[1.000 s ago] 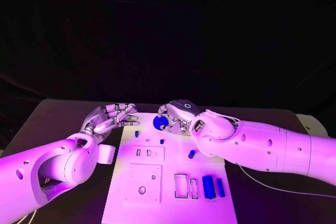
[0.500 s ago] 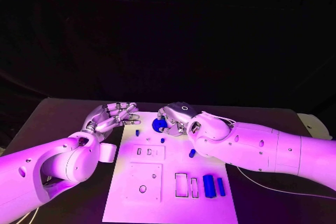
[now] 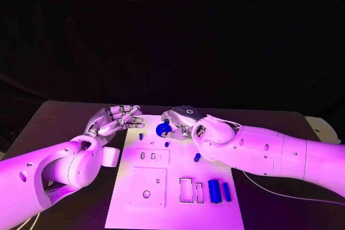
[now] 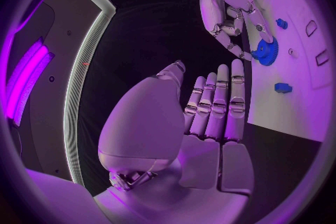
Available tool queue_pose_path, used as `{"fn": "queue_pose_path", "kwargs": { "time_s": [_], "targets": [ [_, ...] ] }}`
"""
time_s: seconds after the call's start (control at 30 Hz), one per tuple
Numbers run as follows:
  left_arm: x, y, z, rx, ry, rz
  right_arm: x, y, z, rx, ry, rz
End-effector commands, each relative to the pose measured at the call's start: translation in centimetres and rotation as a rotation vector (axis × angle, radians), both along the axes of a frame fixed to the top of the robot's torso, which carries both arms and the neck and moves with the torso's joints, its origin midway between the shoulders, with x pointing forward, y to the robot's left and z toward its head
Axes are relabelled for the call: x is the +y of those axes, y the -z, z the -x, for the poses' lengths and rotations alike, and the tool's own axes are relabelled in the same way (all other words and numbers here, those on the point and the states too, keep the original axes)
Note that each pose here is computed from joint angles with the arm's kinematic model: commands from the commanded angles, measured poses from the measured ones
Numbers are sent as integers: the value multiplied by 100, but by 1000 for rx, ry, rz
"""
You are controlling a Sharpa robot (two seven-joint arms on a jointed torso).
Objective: Assemble the parts on the task board
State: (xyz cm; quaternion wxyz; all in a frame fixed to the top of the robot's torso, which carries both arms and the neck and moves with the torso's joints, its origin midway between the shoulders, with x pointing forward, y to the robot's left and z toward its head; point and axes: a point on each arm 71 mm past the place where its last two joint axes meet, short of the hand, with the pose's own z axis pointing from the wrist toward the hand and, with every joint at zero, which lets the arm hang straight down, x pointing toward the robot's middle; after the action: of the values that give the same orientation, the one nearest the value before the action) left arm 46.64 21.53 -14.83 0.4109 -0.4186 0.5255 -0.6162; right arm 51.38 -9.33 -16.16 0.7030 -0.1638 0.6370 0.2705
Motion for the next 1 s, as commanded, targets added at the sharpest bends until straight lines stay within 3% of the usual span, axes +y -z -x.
{"fn": "queue_pose_path", "kwargs": {
  "time_s": [0.03,0.3,0.53,0.73,1.0],
  "targets": [
    [-21,-16,5,-9,19,6,-8,5,3,5,0,5],
    [-11,-16,4,-9,16,5,-162,-45,83,-9,5,-47],
    [16,-16,5,-9,11,3,-648,-234,191,-8,51,-178],
    [20,-17,11,-7,14,4,-1248,-312,172,109,103,-242],
    [15,-15,14,-4,24,6,-1877,-233,169,225,154,-282]
  ]
}}
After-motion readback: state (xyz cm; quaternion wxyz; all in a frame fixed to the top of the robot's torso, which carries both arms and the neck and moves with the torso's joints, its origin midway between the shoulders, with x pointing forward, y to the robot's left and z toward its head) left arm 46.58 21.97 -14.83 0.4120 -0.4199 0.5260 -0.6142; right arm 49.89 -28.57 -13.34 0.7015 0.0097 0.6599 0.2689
